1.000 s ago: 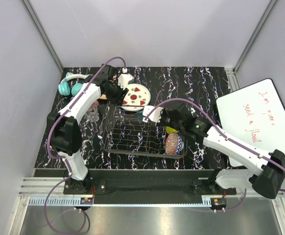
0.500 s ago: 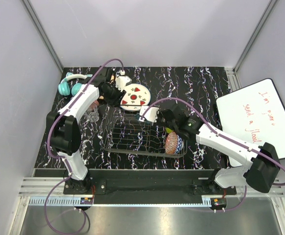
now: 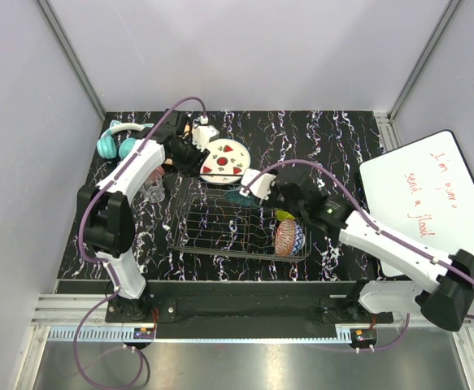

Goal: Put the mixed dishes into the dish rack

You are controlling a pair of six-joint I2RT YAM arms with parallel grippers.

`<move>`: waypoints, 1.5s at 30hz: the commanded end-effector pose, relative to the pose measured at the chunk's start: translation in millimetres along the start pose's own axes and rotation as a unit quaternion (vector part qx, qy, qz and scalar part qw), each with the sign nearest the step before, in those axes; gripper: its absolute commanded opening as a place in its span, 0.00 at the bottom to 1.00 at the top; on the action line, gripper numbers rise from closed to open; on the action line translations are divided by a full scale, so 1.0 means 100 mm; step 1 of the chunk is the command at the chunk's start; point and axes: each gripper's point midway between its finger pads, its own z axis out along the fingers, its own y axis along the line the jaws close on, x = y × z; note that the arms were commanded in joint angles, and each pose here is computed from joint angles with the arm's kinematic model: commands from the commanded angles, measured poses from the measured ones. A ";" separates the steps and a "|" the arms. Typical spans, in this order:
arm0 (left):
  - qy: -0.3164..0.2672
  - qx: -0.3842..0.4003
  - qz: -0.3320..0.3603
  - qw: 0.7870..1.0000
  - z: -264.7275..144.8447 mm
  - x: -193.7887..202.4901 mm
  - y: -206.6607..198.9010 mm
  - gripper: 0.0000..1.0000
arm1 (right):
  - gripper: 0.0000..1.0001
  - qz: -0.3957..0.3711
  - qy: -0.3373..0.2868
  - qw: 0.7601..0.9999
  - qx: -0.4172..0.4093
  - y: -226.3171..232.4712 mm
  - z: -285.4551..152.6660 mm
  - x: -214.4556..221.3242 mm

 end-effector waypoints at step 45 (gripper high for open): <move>0.055 -0.117 0.038 0.991 0.38 0.04 1.38 0.40 | 0.70 0.714 -0.055 0.672 -0.190 -1.60 2.81 0.57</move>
